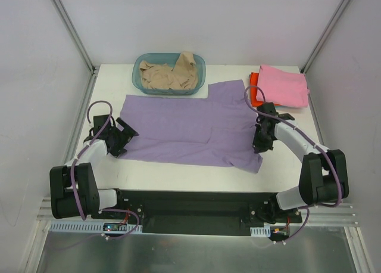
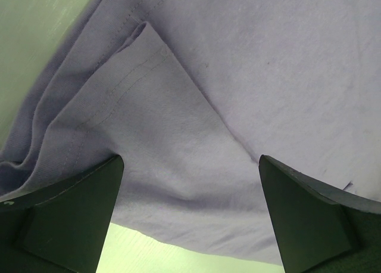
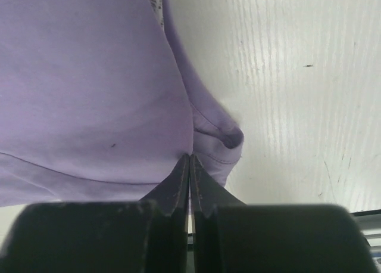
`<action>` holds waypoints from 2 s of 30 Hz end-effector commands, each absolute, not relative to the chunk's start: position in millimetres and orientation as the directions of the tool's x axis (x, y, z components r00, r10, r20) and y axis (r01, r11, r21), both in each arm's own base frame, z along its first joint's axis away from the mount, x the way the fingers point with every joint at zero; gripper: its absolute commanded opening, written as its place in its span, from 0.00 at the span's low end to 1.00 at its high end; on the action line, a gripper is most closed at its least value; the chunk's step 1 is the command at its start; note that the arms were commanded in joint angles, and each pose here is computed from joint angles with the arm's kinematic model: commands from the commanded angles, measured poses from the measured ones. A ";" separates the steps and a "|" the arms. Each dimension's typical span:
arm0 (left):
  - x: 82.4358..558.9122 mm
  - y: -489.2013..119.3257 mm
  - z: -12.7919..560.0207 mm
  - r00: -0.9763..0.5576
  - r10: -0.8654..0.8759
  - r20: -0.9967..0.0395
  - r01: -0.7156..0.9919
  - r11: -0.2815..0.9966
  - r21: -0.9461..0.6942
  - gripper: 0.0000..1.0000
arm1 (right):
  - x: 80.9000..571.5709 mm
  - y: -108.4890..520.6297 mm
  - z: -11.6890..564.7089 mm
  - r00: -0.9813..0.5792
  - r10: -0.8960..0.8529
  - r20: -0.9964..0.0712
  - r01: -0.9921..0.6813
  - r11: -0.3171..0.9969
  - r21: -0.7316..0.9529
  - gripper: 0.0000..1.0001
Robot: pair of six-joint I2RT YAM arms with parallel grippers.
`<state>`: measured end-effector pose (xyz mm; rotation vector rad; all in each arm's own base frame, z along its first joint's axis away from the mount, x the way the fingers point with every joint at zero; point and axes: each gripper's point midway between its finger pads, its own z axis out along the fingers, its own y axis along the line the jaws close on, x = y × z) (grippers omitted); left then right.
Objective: Fold and stack the t-shirts
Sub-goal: Fold the tshirt
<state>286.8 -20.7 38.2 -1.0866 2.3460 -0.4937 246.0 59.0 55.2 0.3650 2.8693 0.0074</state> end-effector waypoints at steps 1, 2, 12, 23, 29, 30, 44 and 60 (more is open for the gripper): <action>280.9 -13.5 26.4 -0.570 -0.766 -0.298 -0.623 0.639 -0.451 0.99 | 251.2 45.6 61.1 -0.932 0.235 -0.274 0.244 0.970 0.002 0.01; 281.2 -12.7 26.1 -0.569 -0.767 -0.298 -0.625 0.638 -0.449 0.99 | 255.4 45.2 61.6 -0.931 0.237 -0.279 0.247 0.969 -0.001 0.01; 278.8 -7.7 21.8 -0.568 -0.766 -0.301 -0.645 0.642 -0.416 0.99 | 295.6 35.1 66.4 -0.941 0.195 -0.277 0.228 0.969 -0.094 0.10; 284.8 -11.4 60.0 -0.541 -0.768 -0.343 -0.599 0.638 -0.485 0.99 | 280.0 22.6 95.2 -0.931 0.197 -0.307 0.263 0.946 -0.191 0.79; 296.5 -23.9 103.0 -0.504 -0.778 -0.375 -0.515 0.620 -0.592 0.99 | 280.5 112.3 113.4 -0.907 0.155 -0.392 0.071 0.973 0.221 0.97; 298.6 -24.8 106.0 -0.502 -0.778 -0.378 -0.510 0.619 -0.597 0.99 | 280.3 124.7 113.4 -0.906 0.157 -0.392 0.048 0.960 0.274 0.97; 317.6 -25.3 32.6 -0.598 -0.759 -0.258 -0.629 0.644 -0.436 0.99 | 262.0 170.0 11.5 -0.984 0.110 -0.137 0.066 0.953 0.294 0.97; 177.4 -8.7 4.1 -0.544 -0.794 -0.270 -0.752 0.605 -0.263 0.99 | 145.8 139.0 3.3 -0.996 0.087 0.005 0.085 0.960 0.266 0.97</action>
